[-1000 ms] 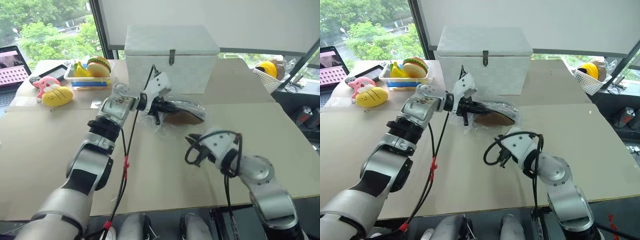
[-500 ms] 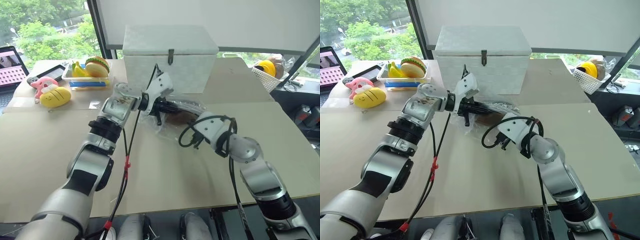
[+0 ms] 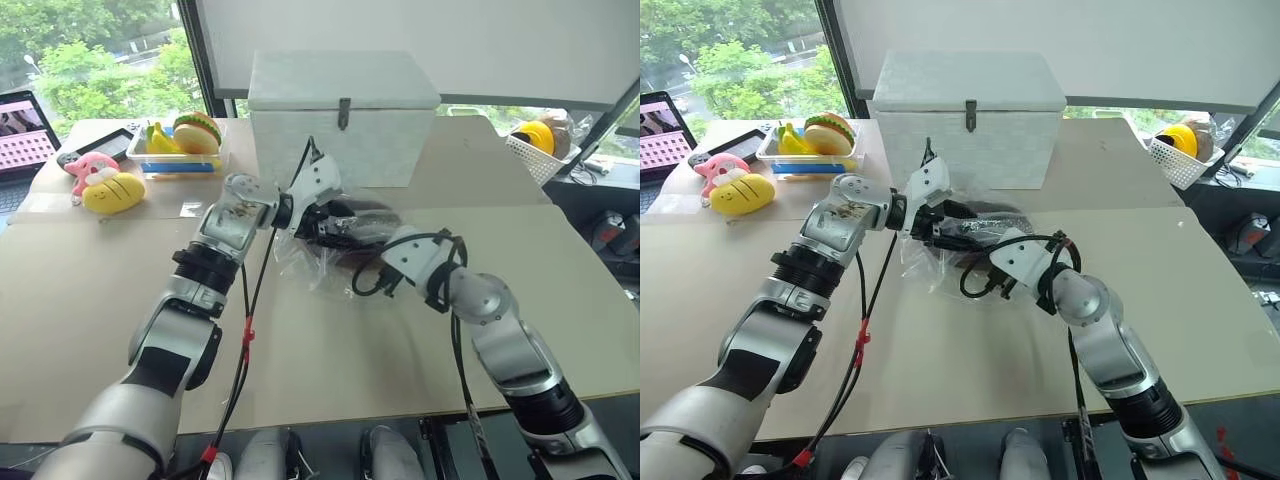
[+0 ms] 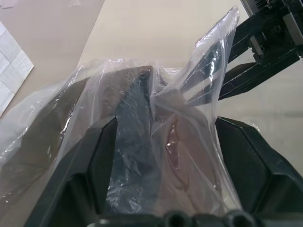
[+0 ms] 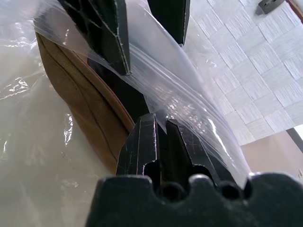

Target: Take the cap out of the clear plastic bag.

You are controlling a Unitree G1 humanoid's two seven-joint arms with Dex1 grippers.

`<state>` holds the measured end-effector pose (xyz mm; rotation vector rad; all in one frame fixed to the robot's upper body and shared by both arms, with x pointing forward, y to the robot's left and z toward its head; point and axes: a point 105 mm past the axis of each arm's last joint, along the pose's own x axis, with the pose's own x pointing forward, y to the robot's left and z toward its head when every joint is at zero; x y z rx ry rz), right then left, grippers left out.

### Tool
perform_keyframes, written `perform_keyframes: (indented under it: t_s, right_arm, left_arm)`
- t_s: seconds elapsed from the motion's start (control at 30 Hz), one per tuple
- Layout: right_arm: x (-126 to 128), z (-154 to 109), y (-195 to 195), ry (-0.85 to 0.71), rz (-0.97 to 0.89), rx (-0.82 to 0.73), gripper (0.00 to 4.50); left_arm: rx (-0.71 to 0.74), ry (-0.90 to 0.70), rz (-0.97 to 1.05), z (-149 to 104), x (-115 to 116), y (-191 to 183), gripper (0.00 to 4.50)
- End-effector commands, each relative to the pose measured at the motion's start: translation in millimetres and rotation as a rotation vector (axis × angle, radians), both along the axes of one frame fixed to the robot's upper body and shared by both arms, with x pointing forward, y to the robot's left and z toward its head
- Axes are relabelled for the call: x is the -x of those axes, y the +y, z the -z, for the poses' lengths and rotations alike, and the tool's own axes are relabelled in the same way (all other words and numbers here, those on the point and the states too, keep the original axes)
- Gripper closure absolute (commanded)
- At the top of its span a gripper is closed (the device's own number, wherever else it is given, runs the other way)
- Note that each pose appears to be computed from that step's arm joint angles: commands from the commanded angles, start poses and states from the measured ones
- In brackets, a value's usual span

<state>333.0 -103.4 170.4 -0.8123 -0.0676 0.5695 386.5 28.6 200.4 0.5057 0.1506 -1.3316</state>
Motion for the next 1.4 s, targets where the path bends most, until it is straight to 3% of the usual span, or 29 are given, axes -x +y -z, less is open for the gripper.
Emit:
perform_keyframes:
  t_s: [0.03, 0.7, 0.8, 1.0, 1.07, 1.2, 1.4]
  right_arm:
    - [12, -7, 9, -0.016, -0.062, -0.017, 3.84]
    - [17, -12, 3, -0.013, -0.043, -0.022, 3.84]
    - [17, -12, 2, -0.012, -0.04, -0.024, 3.84]
    - [22, -11, 4, -0.002, -0.069, -0.011, 3.84]
    - [26, -8, 7, 0.014, -0.099, 0.01, 3.84]
    - [32, 5, 12, 0.053, -0.141, 0.089, 3.84]
    - [19, 17, 5, 0.017, -0.102, 0.236, 3.84]
  left_arm:
    - [-0.001, -0.069, 0.009, -14, -1, -4, 1.05]
    - [-0.102, -0.145, -0.031, 0, -12, 1, 1.05]
    - [-0.1, -0.14, -0.04, 0, -13, 1, 1.85]
    - [-0.09, -0.142, -0.064, -3, -17, 2, 4.03]
    - [-0.09, -0.145, -0.066, -2, -18, 1, 4.46]
    - [-0.08, -0.149, -0.071, -3, -19, -1, 4.46]
    - [-0.075, -0.151, -0.07, -4, -19, -2, 4.46]
